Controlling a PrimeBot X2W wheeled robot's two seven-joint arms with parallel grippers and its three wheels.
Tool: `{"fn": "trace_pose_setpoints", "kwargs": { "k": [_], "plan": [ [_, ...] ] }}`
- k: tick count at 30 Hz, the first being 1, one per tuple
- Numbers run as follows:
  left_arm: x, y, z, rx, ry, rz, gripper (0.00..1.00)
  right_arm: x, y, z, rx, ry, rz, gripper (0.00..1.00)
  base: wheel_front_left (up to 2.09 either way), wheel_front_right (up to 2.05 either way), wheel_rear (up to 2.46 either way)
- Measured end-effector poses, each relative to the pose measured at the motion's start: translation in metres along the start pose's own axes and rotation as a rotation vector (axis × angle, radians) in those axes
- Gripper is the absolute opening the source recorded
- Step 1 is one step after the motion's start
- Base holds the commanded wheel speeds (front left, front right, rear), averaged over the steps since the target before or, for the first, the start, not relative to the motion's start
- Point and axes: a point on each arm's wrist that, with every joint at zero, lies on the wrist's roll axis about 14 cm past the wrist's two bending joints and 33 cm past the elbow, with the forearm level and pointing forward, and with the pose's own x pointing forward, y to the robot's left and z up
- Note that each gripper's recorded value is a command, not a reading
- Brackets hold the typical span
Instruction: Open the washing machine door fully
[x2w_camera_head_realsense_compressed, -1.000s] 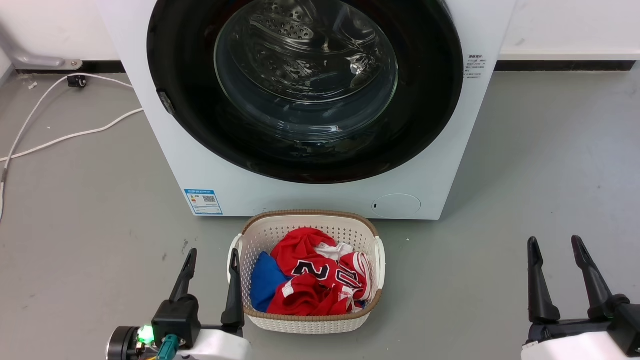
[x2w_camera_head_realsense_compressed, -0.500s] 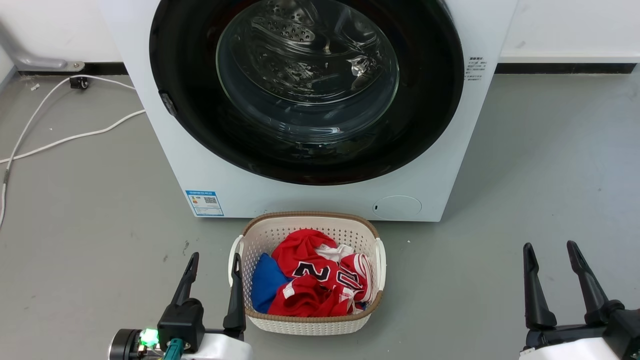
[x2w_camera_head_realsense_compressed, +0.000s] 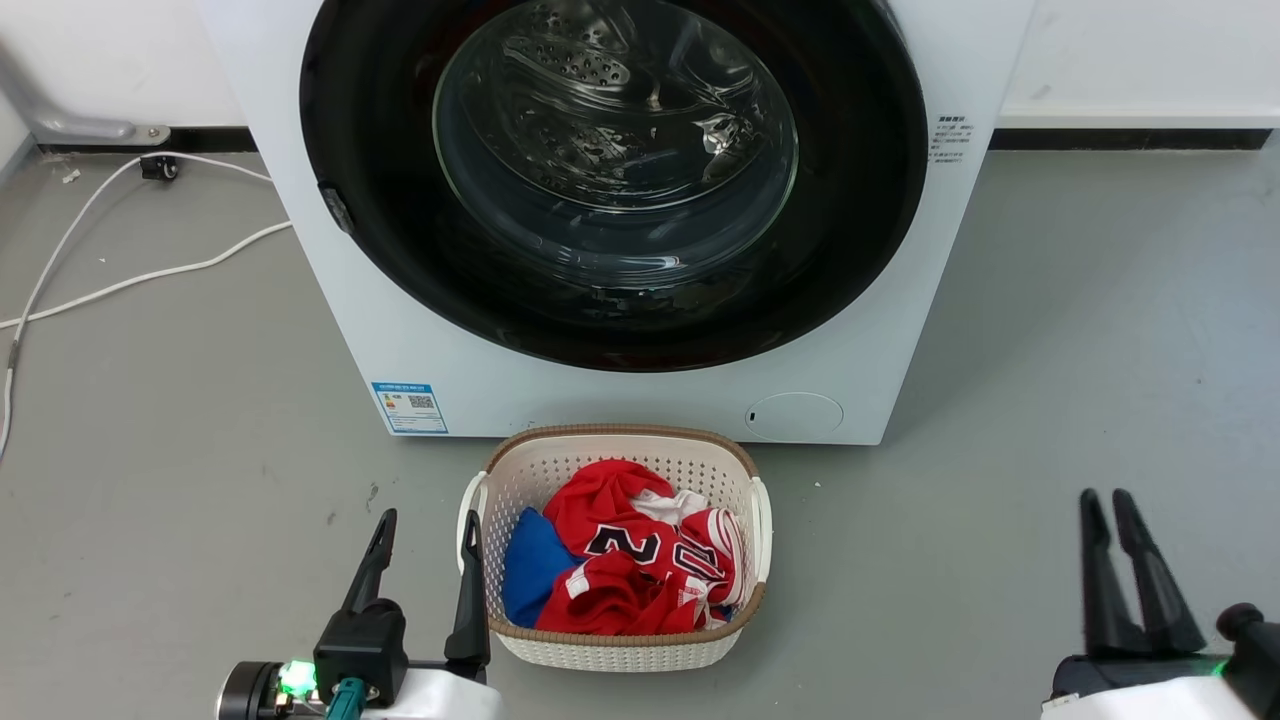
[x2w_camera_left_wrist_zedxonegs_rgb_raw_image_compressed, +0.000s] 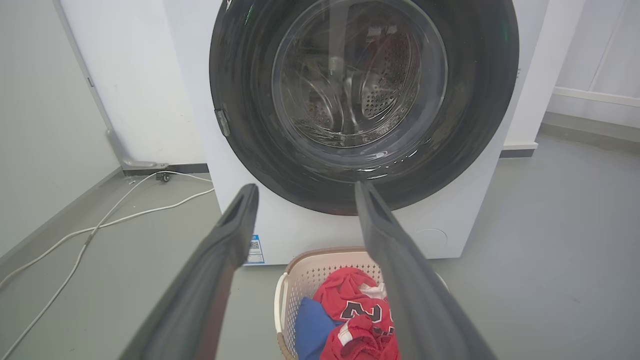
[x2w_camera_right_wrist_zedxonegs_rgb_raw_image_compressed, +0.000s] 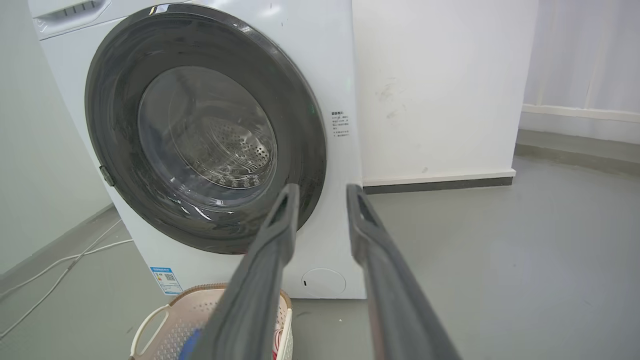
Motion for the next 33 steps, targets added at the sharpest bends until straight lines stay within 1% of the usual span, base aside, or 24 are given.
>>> {"fn": "trace_pose_setpoints", "kwargs": {
  "k": [2, 6, 7, 9, 11, 14, 17, 20, 23, 25, 26, 27, 30, 33],
  "plan": [
    [0.000, 0.000, -0.001, 0.000, 0.002, 0.000, 1.00, 0.000, -0.001, 0.000, 0.077, -0.008, -0.016, 0.00, 0.00, 0.00, 0.00],
    [0.000, 0.000, -0.001, 0.000, 0.003, 0.001, 1.00, -0.001, -0.009, 0.001, 0.308, -0.030, -0.075, 0.00, 0.00, 0.00, 0.00],
    [0.000, 0.000, -0.001, 0.000, 0.004, 0.000, 1.00, -0.001, -0.012, 0.000, 0.378, -0.037, -0.097, 0.00, 0.00, 0.00, 0.00],
    [0.000, 0.000, -0.001, 0.000, 0.004, 0.001, 1.00, -0.003, -0.022, -0.004, 0.560, -0.052, -0.157, 0.00, 0.00, 0.00, 0.00],
    [0.000, 0.001, -0.001, 0.000, 0.004, 0.002, 1.00, -0.006, -0.021, -0.016, 0.748, -0.033, -0.199, 0.00, 0.00, 0.00, 0.00],
    [0.000, 0.001, -0.001, -0.001, 0.004, 0.003, 1.00, -0.007, -0.023, -0.023, 0.986, -0.049, -0.258, 0.00, 0.00, 0.00, 0.00],
    [-0.001, 0.001, -0.002, -0.003, 0.007, 0.002, 1.00, -0.007, -0.024, -0.029, 1.170, -0.059, -0.303, 0.00, 0.00, 0.00, 0.00],
    [-0.001, 0.001, -0.002, -0.009, 0.008, 0.004, 1.00, -0.006, -0.010, -0.033, 1.341, -0.043, -0.305, 0.00, 0.00, 0.00, 0.00],
    [-0.001, 0.002, -0.003, -0.011, 0.010, 0.006, 1.00, 0.000, 0.002, -0.025, 1.482, -0.023, -0.250, 0.00, 0.00, 0.00, 0.00],
    [-0.001, 0.002, -0.003, -0.013, 0.011, 0.008, 1.00, 0.002, 0.002, -0.019, 1.533, -0.017, -0.219, 0.00, 0.00, 0.00, 0.00],
    [-0.001, 0.002, -0.003, -0.013, 0.011, 0.008, 1.00, 0.002, 0.002, -0.019, 1.533, -0.017, -0.219, 0.00, 0.00, 0.00, 0.00],
    [-0.001, 0.003, -0.003, -0.015, 0.011, 0.011, 1.00, 0.000, -0.001, -0.016, 1.582, -0.006, -0.199, 0.00, 0.00, 0.00, 0.00],
    [-0.001, 0.003, -0.004, -0.015, 0.011, 0.013, 1.00, 0.000, -0.001, -0.011, 1.605, 0.022, -0.149, 0.00, 0.00, 0.00, 0.00],
    [-0.001, 0.004, -0.004, -0.014, 0.012, 0.016, 1.00, -0.003, 0.001, -0.011, 1.583, 0.061, -0.113, 0.00, 0.00, 0.00, 0.00]
  ]
}}
